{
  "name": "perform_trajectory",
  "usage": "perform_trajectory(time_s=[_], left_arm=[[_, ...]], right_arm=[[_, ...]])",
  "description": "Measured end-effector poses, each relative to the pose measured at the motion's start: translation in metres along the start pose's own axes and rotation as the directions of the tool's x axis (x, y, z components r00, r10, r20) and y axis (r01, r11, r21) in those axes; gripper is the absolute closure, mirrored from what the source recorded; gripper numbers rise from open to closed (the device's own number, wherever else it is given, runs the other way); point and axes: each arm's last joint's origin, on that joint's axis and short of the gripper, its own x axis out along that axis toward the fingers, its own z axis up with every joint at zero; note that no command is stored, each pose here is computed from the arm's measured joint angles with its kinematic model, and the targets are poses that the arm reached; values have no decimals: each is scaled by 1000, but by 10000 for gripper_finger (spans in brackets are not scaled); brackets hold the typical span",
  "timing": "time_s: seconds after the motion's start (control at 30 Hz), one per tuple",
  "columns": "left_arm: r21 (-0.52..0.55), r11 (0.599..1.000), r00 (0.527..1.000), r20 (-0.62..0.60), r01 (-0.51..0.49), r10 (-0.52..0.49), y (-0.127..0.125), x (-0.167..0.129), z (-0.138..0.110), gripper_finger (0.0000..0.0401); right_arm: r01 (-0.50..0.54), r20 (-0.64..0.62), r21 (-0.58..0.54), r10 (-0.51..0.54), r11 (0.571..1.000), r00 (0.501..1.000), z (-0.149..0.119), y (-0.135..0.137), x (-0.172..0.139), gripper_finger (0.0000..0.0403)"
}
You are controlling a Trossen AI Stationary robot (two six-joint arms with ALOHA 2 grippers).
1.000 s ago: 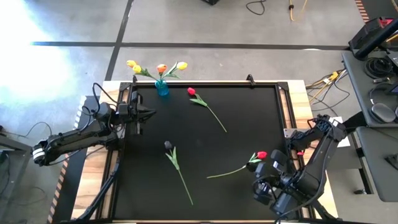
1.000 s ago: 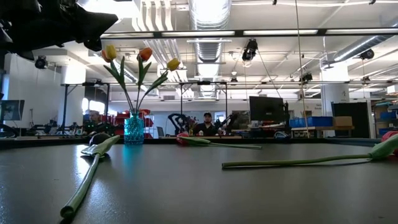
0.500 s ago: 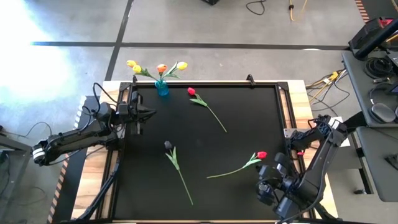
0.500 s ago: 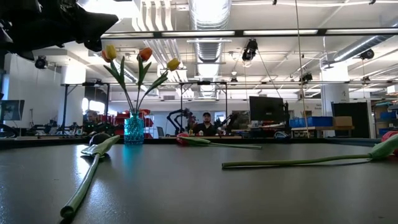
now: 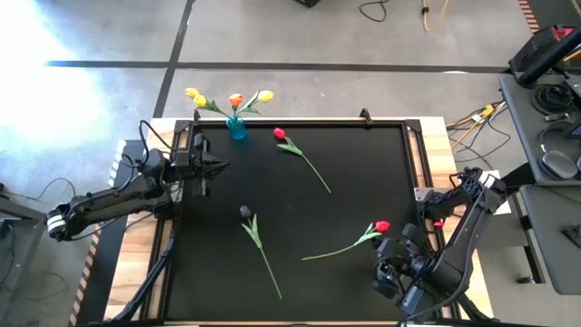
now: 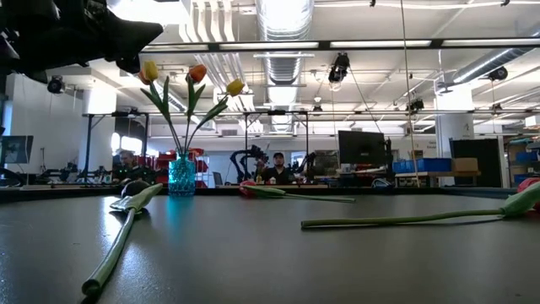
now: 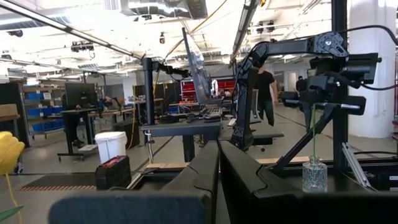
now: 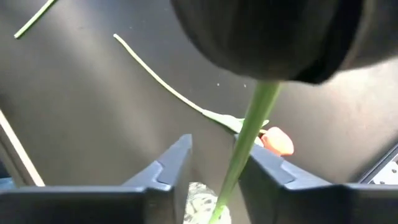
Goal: Sort flowers into vase by color
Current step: Put the top red flower into the transparent vase
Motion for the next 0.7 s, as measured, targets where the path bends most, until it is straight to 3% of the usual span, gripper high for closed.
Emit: perform_trajectory(time_s=[0.27, 0.7], left_arm=[[-3, 1000, 1000, -7, -1, 1, 0, 1, -1, 401], [-3, 1000, 1000, -7, 0, 0, 0, 1, -1, 401]], right_arm=[[-41, -26, 56, 43, 998, 999, 9, 1, -10, 223], [-122, -28, 196, 130, 973, 991, 35, -2, -29, 220]])
